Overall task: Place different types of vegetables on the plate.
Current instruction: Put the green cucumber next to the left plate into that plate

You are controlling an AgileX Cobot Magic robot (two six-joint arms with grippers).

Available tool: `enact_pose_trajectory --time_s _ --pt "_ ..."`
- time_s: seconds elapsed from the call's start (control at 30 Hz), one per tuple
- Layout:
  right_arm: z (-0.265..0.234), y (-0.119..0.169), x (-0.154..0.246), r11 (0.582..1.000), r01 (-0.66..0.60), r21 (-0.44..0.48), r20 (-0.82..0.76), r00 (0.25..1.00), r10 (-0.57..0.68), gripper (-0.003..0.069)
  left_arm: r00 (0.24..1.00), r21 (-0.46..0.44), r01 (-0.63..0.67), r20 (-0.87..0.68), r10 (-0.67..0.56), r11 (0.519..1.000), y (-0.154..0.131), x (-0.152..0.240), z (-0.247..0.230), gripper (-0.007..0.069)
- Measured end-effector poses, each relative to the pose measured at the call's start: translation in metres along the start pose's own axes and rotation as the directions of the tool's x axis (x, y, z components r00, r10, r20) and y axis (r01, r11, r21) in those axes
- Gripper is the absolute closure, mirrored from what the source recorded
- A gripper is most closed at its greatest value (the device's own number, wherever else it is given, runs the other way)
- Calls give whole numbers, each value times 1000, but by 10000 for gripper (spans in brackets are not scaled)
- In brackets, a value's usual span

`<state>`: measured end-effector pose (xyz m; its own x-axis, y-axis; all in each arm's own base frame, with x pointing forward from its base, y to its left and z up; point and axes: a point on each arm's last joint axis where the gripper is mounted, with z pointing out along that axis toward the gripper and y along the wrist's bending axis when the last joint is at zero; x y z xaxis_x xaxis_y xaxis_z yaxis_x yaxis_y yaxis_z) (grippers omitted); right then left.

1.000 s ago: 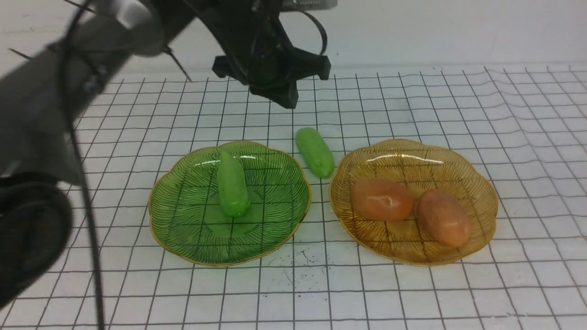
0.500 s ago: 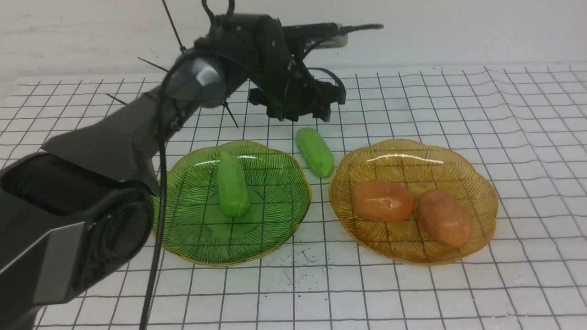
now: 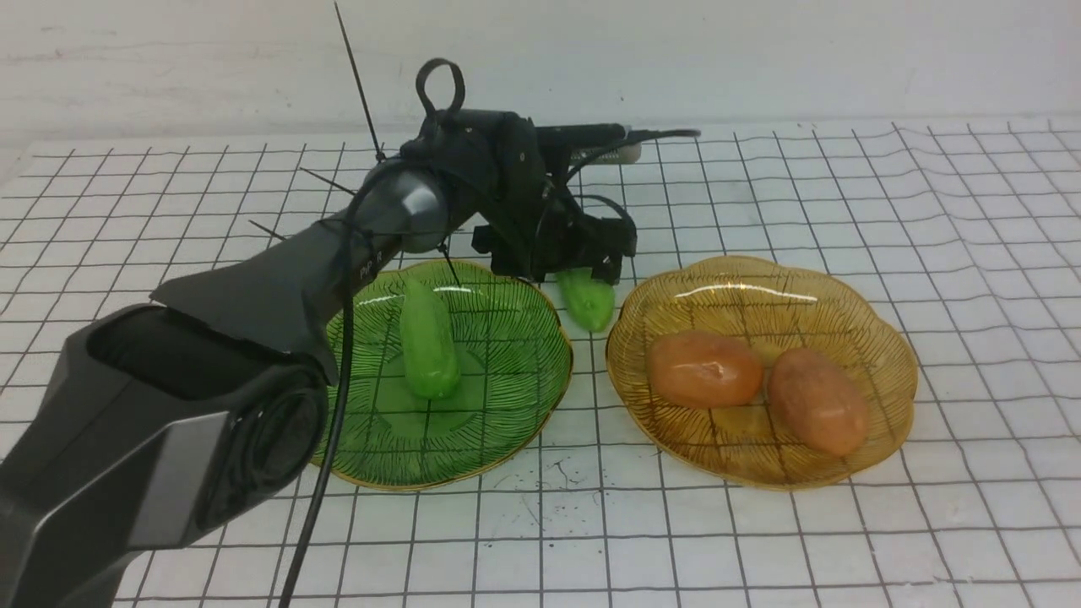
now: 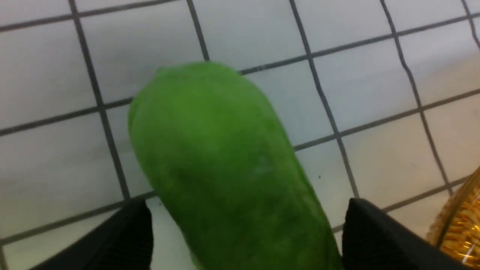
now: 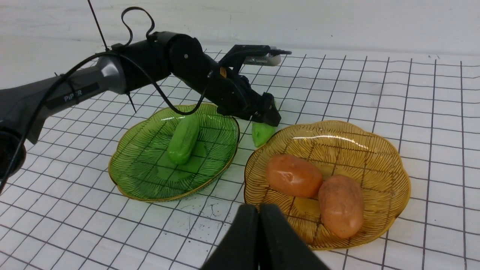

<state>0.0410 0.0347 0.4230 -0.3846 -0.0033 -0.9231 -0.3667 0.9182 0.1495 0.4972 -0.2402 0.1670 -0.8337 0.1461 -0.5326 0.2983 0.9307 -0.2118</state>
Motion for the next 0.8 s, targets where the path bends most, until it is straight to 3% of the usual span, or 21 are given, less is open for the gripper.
enact_pose_trajectory --time_s 0.17,0.33,0.47,0.7,0.8 --pt "0 0 0 1000 0 0 2 1000 0 673 999 26 -51 -2 51 998 -2 0 0 242" --pt "0 0 -1 1000 -1 1 8 1000 1 673 997 100 -71 4 71 993 -12 -8 -13 233" --pt "0 1 -1 1000 -9 -13 14 1000 9 673 994 110 -103 40 99 989 -20 -23 -42 233" --pt "0 3 -2 999 -21 -33 24 999 22 673 972 9 -229 -39 230 973 -21 -36 -147 233" --pt "0 4 -3 999 -29 -45 27 999 30 673 974 -31 -228 -24 227 973 -16 -38 -166 233"
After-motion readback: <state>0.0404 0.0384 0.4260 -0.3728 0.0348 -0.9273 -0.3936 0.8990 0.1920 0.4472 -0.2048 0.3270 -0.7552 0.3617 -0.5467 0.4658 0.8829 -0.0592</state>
